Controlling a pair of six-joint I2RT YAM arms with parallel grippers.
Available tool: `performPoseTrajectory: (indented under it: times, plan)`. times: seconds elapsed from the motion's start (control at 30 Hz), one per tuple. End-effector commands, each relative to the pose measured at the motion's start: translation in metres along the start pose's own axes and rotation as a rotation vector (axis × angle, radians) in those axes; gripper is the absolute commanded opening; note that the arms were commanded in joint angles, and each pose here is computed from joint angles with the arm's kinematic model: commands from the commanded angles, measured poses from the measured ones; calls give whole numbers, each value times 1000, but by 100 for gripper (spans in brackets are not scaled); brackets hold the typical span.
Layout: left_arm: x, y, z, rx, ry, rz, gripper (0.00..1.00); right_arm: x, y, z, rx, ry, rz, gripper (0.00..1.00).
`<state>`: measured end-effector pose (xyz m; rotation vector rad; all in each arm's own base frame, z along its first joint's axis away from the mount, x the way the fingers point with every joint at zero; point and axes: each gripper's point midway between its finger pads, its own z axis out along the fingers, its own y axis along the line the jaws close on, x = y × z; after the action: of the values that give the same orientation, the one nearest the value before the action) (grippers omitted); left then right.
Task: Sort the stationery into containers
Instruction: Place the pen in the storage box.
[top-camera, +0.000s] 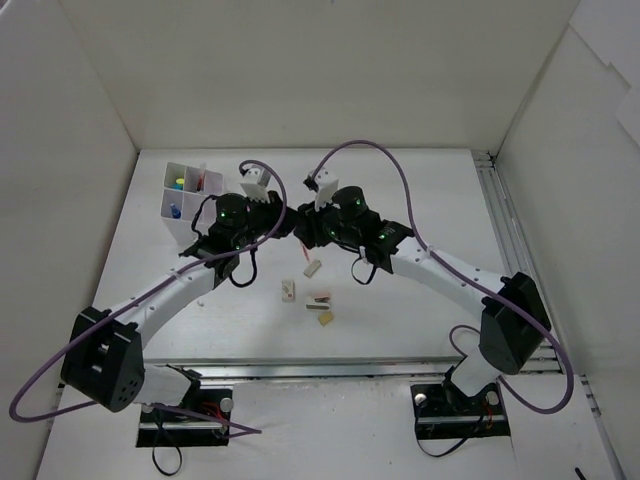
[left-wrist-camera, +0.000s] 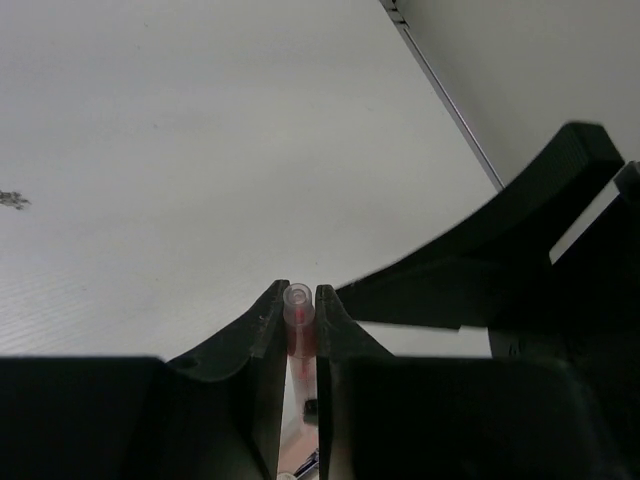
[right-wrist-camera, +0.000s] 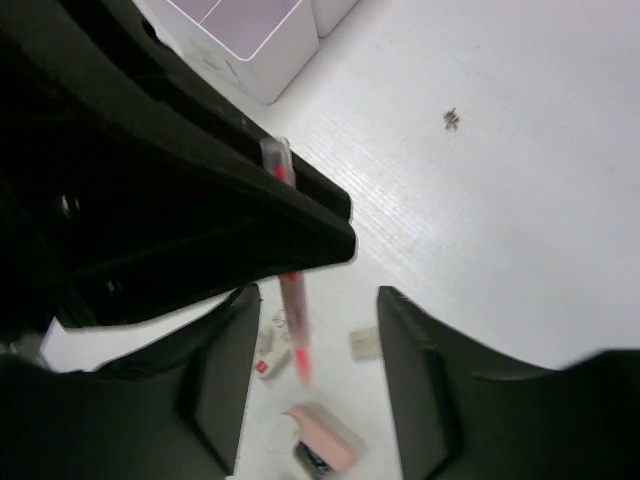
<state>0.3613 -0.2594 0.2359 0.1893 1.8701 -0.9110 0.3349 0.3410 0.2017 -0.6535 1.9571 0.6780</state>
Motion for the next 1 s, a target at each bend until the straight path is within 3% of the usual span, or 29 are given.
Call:
performPoseTrajectory:
  times: [0.0,0.03,0.07,0.1,0.37,0.43,0.57,0.73,0.97]
  plan:
    - [-62,-1,-21,-22,-164,91,0,-61,13,-11,-45,-148,-51,51]
    - [-75,14,-28,-55,-197,120,0,-62,17,-13,-62,-142,-52,69]
    - [-86,21,-31,-70,-235,136,0,-61,17,-15,-68,-137,-50,96]
    - [-94,29,-34,-90,-253,154,0,-60,18,-16,-84,-130,-49,98]
    - [-204,127,-75,-415,-458,394,0,-37,-23,-45,13,-116,4,98]
    - [-220,141,-70,-405,-482,490,0,-24,-37,-53,72,-91,5,98]
    - [-254,198,-72,-474,-475,513,0,-7,-66,-68,164,-64,35,98]
    - [-269,252,-78,-563,-508,518,0,3,-90,-84,247,-53,63,98]
    - [-243,304,-51,-571,-411,457,0,21,-113,-93,319,-21,88,98]
